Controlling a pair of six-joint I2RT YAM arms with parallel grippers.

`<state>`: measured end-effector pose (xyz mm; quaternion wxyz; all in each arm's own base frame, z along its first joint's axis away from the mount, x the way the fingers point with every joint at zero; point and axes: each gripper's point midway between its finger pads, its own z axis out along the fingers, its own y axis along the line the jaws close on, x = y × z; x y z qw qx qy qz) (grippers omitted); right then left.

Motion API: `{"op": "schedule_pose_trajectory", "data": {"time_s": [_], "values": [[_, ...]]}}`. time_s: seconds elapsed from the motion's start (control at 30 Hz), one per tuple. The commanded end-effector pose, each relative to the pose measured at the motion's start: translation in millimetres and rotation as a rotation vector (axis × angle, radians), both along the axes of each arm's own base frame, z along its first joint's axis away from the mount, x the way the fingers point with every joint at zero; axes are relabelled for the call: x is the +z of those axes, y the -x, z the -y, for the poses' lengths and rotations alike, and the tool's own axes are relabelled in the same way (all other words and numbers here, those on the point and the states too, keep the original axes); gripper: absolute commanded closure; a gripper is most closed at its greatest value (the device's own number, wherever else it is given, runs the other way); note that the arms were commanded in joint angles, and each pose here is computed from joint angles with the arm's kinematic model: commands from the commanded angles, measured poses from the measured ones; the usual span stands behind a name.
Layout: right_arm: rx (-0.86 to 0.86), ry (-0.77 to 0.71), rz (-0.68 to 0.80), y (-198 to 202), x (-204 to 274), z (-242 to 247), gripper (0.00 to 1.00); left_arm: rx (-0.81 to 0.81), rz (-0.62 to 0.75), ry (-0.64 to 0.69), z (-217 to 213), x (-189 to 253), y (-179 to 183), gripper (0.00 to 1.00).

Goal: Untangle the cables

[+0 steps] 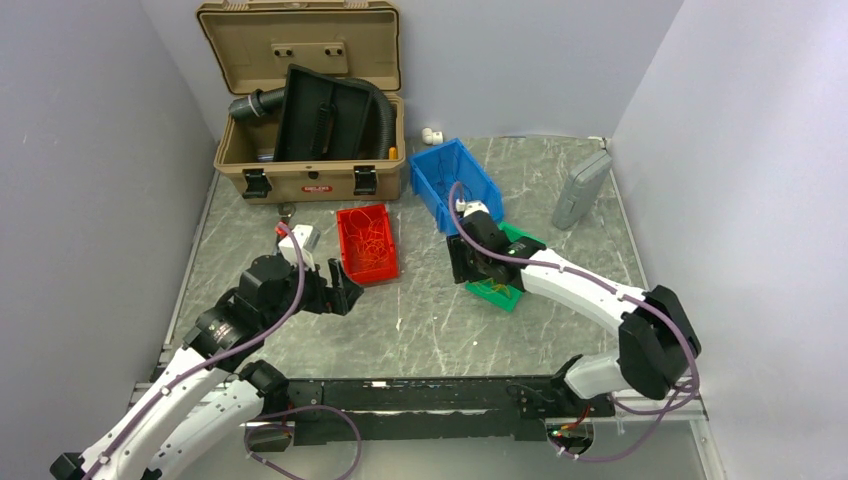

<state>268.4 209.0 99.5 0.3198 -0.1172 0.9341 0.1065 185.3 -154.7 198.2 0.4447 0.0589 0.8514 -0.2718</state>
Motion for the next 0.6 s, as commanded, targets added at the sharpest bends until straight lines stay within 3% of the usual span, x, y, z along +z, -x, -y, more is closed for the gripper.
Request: {"op": "schedule_pose_trajectory", "data": {"time_s": [0.0,0.2,0.43,0.57], "values": [[-0.030,0.134,0.032,-7.2,-2.3,10.4,0.50,0.005,0.020,0.016,2.3,5.3,-4.9,0.01],[-0.053,0.204,0.029,-8.8,-18.0,17.7,0.51,-0.001,0.022,0.002,1.3,8.7,-4.4,0.01],[-0.033,0.195,0.012,-5.9,-27.3,14.4,0.67,-0.003,0.022,0.000,0.8,10.4,-3.7,0.01],[-0.014,0.180,0.003,-2.4,-29.9,12.0,0.68,-0.002,0.018,-0.002,0.6,11.1,-3.4,0.01]]}}
